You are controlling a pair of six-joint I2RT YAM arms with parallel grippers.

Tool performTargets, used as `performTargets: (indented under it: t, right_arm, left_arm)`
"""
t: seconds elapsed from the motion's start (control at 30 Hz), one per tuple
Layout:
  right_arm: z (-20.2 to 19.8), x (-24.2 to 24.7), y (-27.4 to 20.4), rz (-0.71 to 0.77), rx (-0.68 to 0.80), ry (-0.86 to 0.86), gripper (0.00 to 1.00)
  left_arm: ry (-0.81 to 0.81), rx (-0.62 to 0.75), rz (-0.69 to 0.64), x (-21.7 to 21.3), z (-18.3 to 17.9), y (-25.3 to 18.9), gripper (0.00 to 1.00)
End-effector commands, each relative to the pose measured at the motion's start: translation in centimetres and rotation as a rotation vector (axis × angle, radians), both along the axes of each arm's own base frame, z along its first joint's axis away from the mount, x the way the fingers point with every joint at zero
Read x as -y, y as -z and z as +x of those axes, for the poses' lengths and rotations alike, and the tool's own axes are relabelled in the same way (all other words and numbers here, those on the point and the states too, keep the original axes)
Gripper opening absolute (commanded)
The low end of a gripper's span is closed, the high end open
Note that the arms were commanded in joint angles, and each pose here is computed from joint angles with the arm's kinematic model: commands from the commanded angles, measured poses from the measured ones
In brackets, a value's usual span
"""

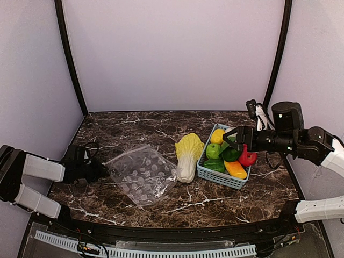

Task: Place the food in the zip-top bag and seal the zipper
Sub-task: Pick up the zipper food storage bag at the center of the board.

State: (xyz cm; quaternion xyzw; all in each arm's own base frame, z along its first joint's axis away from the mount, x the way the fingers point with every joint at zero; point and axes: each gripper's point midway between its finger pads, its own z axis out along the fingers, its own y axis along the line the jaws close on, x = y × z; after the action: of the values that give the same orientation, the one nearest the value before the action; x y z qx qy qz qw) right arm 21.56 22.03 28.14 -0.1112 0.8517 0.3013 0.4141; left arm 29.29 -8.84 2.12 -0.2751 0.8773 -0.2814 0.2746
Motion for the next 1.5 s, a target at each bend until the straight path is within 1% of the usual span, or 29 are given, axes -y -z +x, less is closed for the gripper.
performTargets:
  t: [0.0, 0.07, 0.2, 0.33, 0.47, 0.5, 0.53, 0.6, 0.77, 0.9, 0.97, 1.1, 1.13, 1.23, 1.27, 1.3, 1.47]
  right_arm:
    - [-0.2, 0.3, -0.4, 0.012, 0.005, 0.015, 0.91]
    - [-0.2, 0.4, -0.3, 0.009, 0.007, 0.018, 0.91]
    - [-0.2, 0.5, -0.2, 0.005, 0.006, 0.022, 0.91]
    - [-0.1, 0.5, 0.0, -0.004, 0.003, 0.022, 0.91]
    - [-0.1, 0.4, 0.1, -0.013, 0.003, 0.013, 0.91]
    - [-0.1, 0.3, 0.1, -0.017, 0.003, 0.009, 0.91]
    - [-0.1, 0.3, 0.0, -0.019, 0.005, 0.007, 0.91]
    - [0.0, 0.1, -0.1, -0.025, 0.008, 0.000, 0.91]
    - [0.3, -0.4, -0.4, -0.037, 0.017, -0.016, 0.91]
    - [0.5, -1.1, -0.8, -0.038, 0.023, -0.038, 0.91]
    - [0.5, -1.5, -1.2, -0.032, 0.027, -0.053, 0.91]
    - [0.5, -2.0, -1.8, -0.016, 0.034, -0.076, 0.91]
    - [0.4, -2.1, -2.0, -0.013, 0.039, -0.080, 0.91]
    - [0.3, -2.3, -2.4, -0.007, 0.047, -0.100, 0.91]
    - [0.2, -2.4, -2.6, -0.005, 0.052, -0.108, 0.91]
    - [0.1, -2.5, -2.8, -0.001, 0.054, -0.116, 0.91]
    - [-0.5, -3.3, -4.1, 0.018, 0.077, -0.177, 0.91]
  left_arm:
    - [-0.008, -0.048, 0.015, -0.4, -0.8, 1.2, 0.12]
    - [-0.003, -0.052, 0.029, -0.5, -0.9, 1.4, 0.07]
    - [0.005, -0.049, 0.050, -0.7, -1.0, 1.5, 0.01]
    - [0.027, -0.016, 0.050, -0.5, -0.6, 1.0, 0.01]
    - [0.068, 0.071, 0.041, 0.1, 0.0, -1.1, 0.01]
    - [0.077, 0.114, 0.047, 0.1, 0.3, -2.3, 0.01]
    - [0.085, 0.126, 0.052, 0.2, 0.3, -2.9, 0.01]
    - [0.111, 0.212, 0.072, 0.2, 0.5, -5.9, 0.01]
    - [0.207, 0.344, 0.157, 0.5, 0.2, -11.4, 0.01]
    - [0.300, 0.427, 0.160, 1.5, -0.6, -15.6, 0.01]
    - [0.348, 0.476, 0.141, 2.3, -1.0, -17.7, 0.01]
    - [0.484, 0.590, 0.045, 4.9, -1.9, -23.2, 0.01]
    - [0.502, 0.603, 0.033, 5.2, -2.0, -23.9, 0.01]
    - [0.599, 0.679, -0.007, 6.5, -3.0, -28.1, 0.01]
    - [0.623, 0.687, -0.006, 6.7, -3.0, -28.6, 0.01]
    - [0.659, 0.705, -0.022, 7.1, -3.6, -30.0, 0.01]
    - [0.782, 0.745, -0.068, 8.4, -5.3, -33.2, 0.01]
